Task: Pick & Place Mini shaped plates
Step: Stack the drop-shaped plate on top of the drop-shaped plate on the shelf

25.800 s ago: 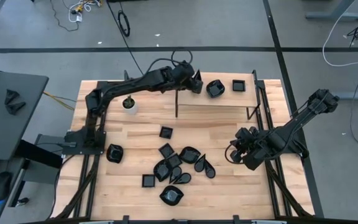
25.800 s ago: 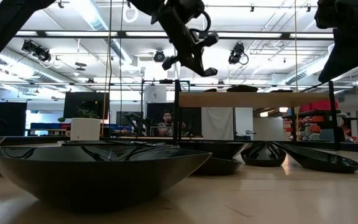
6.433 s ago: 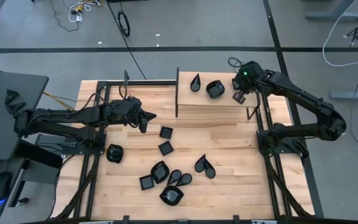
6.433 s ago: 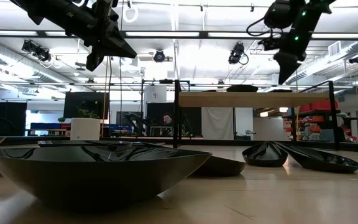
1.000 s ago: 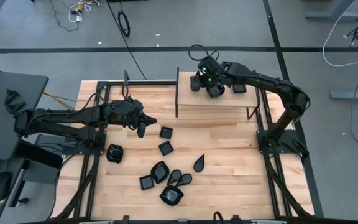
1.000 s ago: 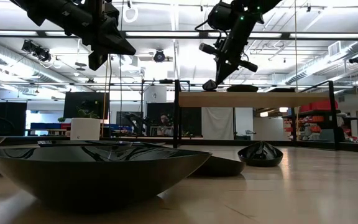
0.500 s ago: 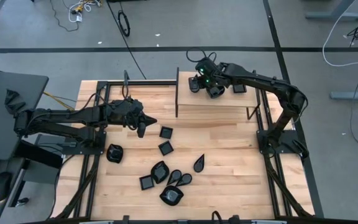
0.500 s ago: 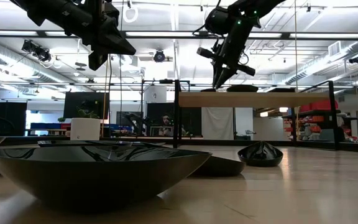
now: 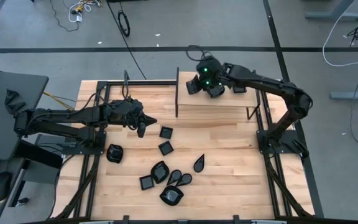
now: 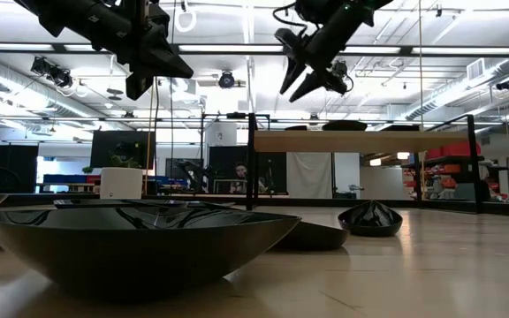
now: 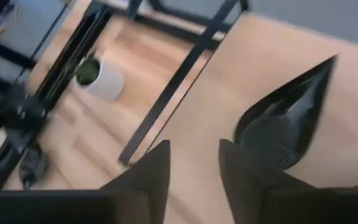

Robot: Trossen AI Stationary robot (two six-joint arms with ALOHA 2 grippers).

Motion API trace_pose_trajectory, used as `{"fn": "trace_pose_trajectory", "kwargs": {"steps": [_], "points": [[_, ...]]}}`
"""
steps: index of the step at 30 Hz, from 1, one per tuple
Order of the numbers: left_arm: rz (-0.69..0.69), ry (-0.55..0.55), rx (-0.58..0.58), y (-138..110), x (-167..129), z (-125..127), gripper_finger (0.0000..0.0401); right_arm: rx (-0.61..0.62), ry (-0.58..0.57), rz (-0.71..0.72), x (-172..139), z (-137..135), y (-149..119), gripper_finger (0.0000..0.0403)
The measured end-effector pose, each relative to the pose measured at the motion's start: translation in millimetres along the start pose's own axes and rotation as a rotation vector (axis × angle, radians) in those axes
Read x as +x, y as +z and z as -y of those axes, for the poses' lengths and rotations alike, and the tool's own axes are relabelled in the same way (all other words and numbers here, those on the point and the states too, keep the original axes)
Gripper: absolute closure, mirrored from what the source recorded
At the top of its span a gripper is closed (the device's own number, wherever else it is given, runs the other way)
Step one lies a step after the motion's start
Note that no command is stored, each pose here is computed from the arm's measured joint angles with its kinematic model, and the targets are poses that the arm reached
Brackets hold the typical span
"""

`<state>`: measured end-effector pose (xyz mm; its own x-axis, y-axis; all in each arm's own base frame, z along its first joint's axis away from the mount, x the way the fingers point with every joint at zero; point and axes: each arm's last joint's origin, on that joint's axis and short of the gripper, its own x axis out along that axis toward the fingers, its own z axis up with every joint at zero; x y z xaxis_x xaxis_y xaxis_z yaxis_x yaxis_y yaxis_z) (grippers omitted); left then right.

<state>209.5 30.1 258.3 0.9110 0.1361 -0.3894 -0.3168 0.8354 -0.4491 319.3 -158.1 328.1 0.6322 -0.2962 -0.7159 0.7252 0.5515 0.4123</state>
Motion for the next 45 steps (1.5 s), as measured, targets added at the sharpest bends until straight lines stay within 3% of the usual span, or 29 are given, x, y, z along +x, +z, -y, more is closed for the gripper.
{"fn": "trace_pose_trajectory", "kwargs": {"steps": [8, 10, 24, 45], "points": [[0.005, 0.007, 0.0, 0, 0, 0, 0.0394, -0.027, -0.059, -0.092, 23, 3, -11, 0.0385], [0.004, 0.007, 0.0, 0, 0, 0, 0.0394, -0.034, -0.083, -0.091, 28, 4, -11, 0.0397], [0.004, 0.007, -0.002, 0, 0, 0, 0.0394, -0.033, -0.174, -0.105, 29, 11, -13, 0.0396], [0.004, 0.007, -0.003, 0, 0, 0, 0.0394, -0.031, -0.186, -0.091, 37, 16, -19, 0.0399]]}}
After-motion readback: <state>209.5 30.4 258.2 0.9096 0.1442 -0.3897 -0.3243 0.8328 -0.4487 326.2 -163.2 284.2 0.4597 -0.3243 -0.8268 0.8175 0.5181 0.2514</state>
